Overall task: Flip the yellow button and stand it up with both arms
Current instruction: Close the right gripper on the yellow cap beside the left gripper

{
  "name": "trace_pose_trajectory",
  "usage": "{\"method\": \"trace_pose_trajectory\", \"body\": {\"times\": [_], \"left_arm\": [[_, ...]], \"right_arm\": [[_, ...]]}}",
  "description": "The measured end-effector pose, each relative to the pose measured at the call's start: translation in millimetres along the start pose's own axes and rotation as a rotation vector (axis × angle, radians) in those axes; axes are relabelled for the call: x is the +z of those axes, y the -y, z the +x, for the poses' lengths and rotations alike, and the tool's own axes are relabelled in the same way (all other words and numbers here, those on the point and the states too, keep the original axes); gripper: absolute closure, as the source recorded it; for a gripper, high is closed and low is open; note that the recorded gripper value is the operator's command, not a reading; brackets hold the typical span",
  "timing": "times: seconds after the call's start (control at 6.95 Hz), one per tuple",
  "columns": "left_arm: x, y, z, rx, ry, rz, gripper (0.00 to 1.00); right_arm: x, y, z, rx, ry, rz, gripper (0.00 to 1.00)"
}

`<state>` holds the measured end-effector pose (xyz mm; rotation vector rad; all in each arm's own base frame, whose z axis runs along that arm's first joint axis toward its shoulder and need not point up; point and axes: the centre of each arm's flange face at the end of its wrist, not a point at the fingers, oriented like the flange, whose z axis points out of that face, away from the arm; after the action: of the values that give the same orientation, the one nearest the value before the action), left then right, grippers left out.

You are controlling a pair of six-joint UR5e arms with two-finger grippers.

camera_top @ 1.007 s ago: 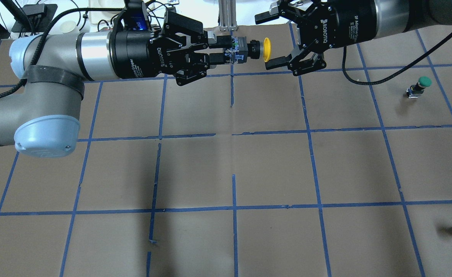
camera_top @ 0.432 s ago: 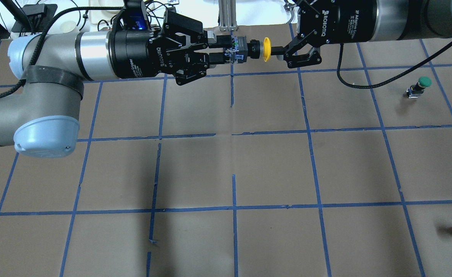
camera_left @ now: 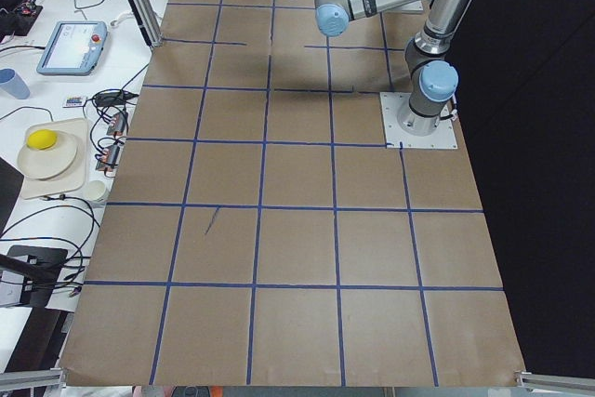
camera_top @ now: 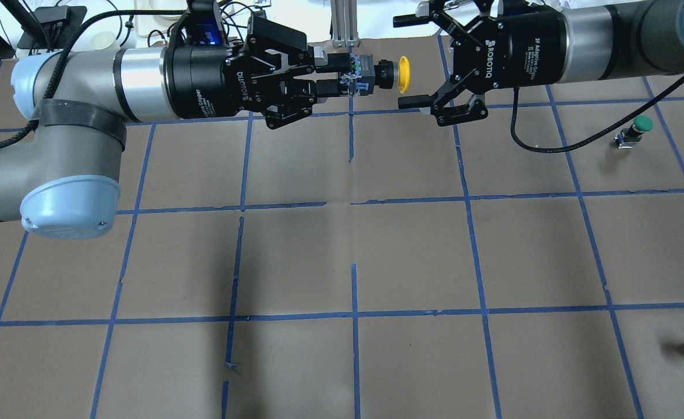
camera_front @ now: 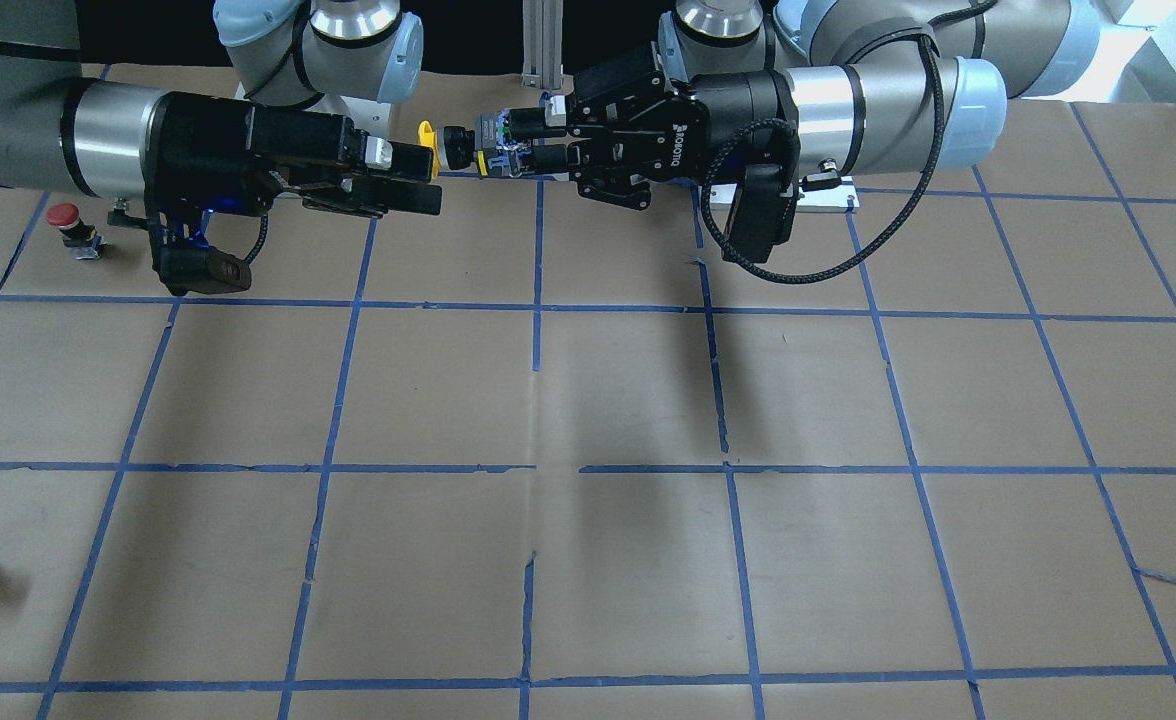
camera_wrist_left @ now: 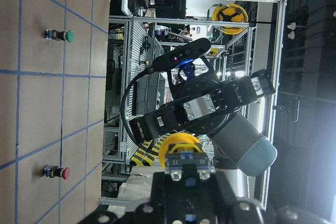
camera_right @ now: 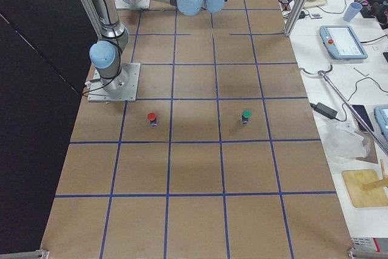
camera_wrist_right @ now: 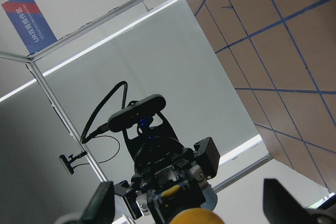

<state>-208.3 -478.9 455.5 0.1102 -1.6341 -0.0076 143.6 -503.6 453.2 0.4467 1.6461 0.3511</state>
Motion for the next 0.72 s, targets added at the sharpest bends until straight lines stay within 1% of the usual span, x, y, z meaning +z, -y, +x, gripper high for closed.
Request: {"method": "trace_pose_trajectory", "body": {"times": [0.14, 0.29, 0.43, 0.58, 0.72], "left_arm": [[0.1, 0.4, -0.8, -0.001, -0.001, 0.0, 1.0], [0.1, 0.8, -1.3, -0.002, -0.002, -0.001, 1.0], [0.1, 0.4, -0.5, 0.0, -0.002, -0.001, 1.0], [0.0, -0.4, 0.1, 0.002, -0.002, 0.0, 1.0], [0.0, -0.8, 0.0, 0.001, -0.002, 0.0, 1.0]], "right_arm": [[0.4, -7.2, -1.6, -0.001, -0.003, -0.001, 0.11], [0.7, -14.2, -3.6, -0.003, -0.004, -0.002, 0.22], [0.8, -17.9, -4.7, -0.006, -0.005, -0.002, 0.27], [0.9, -19.0, -4.8, -0.009, -0.005, -0.002, 0.36], [1.1, -18.7, -3.7, -0.012, -0.007, -0.003, 0.54]]}}
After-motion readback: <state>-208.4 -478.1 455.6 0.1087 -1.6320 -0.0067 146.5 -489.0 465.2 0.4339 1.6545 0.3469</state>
